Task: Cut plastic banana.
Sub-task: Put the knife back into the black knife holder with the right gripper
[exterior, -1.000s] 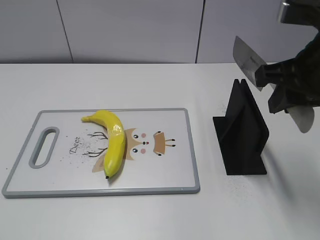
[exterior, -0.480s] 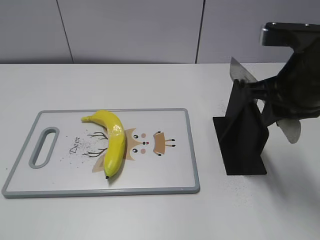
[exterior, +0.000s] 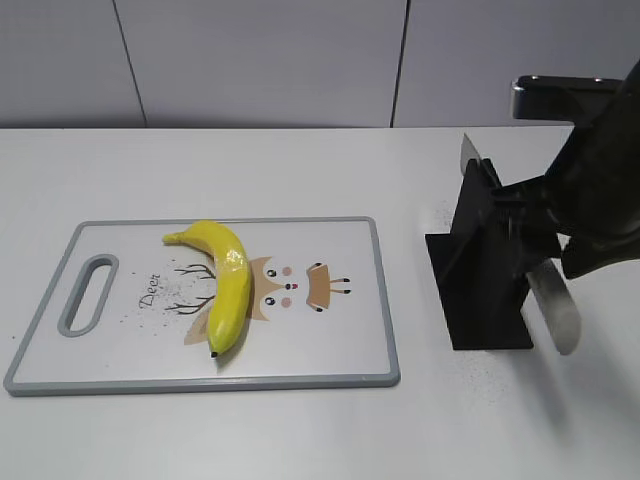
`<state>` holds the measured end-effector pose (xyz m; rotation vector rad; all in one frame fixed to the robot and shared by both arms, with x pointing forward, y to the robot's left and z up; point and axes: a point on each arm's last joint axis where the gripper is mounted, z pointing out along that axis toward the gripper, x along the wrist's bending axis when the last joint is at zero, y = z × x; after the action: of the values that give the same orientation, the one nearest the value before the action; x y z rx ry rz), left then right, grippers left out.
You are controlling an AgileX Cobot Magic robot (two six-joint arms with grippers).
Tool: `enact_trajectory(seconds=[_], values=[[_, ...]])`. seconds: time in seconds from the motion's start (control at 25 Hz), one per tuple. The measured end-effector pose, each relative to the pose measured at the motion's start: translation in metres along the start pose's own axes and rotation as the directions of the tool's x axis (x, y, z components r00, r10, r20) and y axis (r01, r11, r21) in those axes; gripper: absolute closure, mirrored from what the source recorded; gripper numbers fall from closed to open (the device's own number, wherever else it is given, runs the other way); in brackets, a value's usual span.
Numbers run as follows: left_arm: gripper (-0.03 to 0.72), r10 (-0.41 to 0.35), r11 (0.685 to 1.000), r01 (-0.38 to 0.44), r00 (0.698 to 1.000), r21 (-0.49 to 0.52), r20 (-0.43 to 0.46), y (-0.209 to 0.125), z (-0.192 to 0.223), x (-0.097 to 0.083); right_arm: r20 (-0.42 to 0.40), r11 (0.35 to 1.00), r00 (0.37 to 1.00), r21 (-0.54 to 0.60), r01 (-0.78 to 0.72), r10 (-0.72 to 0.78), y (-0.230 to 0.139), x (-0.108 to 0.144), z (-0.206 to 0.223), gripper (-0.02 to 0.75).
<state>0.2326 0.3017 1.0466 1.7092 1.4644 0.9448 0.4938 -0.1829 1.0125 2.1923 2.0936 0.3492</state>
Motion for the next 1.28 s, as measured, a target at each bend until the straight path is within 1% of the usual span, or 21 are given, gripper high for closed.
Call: enact_trajectory(seconds=[0.12,0.2,0.28,0.36,0.44,0.56,0.64,0.72,0.8,0.96,1.12,1.28], values=[[0.097,0.0,1.0,0.0,1.0,0.0,0.0,0.0,0.0,0.0,-0.014,1.0,1.0,0.023,0.016,-0.016,-0.002,0.001,0.0,0.173],[0.097,0.0,1.0,0.0,1.0,0.0,0.0,0.0,0.0,0.0,-0.01,0.998,0.999,0.044,0.041,-0.04,-0.004,0.001,-0.001,0.102],[0.097,0.0,1.0,0.0,1.0,0.0,0.0,0.0,0.0,0.0,-0.007,0.994,0.996,0.062,0.086,-0.086,-0.008,-0.001,-0.006,0.079],[0.097,0.0,1.0,0.0,1.0,0.0,0.0,0.0,0.0,0.0,-0.017,0.988,0.989,0.046,0.145,-0.144,-0.013,-0.004,-0.02,0.078],[0.097,0.0,1.0,0.0,1.0,0.0,0.0,0.0,0.0,0.0,-0.04,0.981,0.98,-0.006,0.196,-0.196,-0.021,-0.007,-0.043,0.078],[0.097,0.0,1.0,0.0,1.0,0.0,0.0,0.0,0.0,0.0,-0.086,0.948,0.951,-0.152,0.281,-0.296,-0.039,-0.015,-0.085,0.078],[0.097,0.0,1.0,0.0,1.0,0.0,0.0,0.0,0.0,0.0,-0.087,0.903,0.923,-0.259,0.341,-0.374,-0.059,-0.025,-0.107,0.083],[0.097,0.0,1.0,0.0,1.0,0.0,0.0,0.0,0.0,0.0,-0.076,0.862,0.903,-0.339,0.376,-0.424,-0.081,-0.037,-0.12,0.096],[0.097,0.0,1.0,0.0,1.0,0.0,0.0,0.0,0.0,0.0,-0.069,0.83,0.892,-0.403,0.385,-0.447,-0.105,-0.049,-0.124,0.119],[0.097,0.0,1.0,0.0,1.0,0.0,0.0,0.0,0.0,0.0,-0.069,0.798,0.89,-0.478,0.367,-0.451,-0.148,-0.071,-0.118,0.146],[0.097,0.0,1.0,0.0,1.0,0.0,0.0,0.0,0.0,0.0,-0.066,0.757,0.886,-0.551,0.352,-0.46,-0.181,-0.088,-0.108,0.149],[0.097,0.0,1.0,0.0,1.0,0.0,0.0,0.0,0.0,0.0,-0.065,0.698,0.882,-0.639,0.323,-0.467,-0.204,-0.1,-0.108,0.151]])
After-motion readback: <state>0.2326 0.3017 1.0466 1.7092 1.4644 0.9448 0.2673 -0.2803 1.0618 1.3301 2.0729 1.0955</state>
